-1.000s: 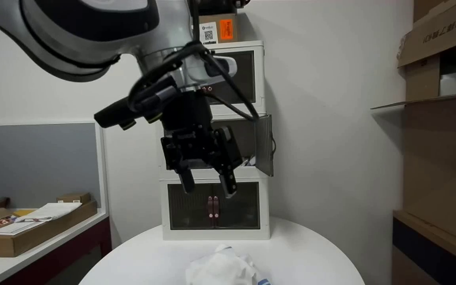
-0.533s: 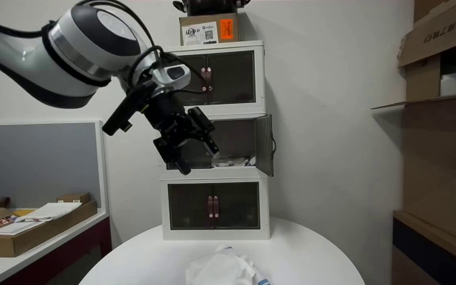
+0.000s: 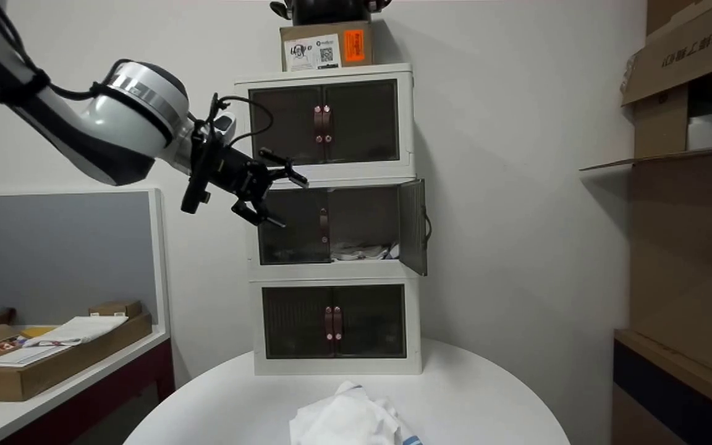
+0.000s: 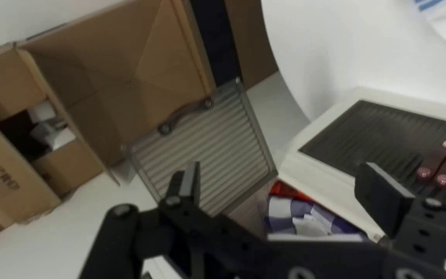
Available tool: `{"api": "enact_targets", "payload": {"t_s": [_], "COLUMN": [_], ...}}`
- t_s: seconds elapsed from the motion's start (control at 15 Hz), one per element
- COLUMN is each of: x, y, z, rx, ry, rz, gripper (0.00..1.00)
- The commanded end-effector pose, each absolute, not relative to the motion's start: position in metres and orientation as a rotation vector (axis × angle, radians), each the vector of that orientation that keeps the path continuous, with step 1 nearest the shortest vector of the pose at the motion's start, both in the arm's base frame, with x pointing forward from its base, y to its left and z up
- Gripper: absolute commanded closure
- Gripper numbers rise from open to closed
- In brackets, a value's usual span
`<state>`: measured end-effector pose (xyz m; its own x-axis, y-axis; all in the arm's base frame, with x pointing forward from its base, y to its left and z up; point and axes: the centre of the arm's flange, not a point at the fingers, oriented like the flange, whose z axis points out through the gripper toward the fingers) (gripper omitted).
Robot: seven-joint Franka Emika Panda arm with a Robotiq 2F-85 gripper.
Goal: Open the left door on the middle cabinet.
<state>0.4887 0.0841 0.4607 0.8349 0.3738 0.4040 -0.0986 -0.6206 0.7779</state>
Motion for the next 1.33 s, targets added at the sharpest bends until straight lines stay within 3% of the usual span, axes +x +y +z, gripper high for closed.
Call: {"api": "enact_targets", "payload": {"t_s": [0.0,0.67,1.27], "x": [0.566,0.657,0.682], "y": [0.131,0.147,0.135], "z": [0.448,0.398,0.407], "rx": [2.005,2.226,2.217], "ry": [0.191,0.117,0.016], "rz": [0.851,1.094,1.203], "gripper": [0.0,0.0,0.0]}}
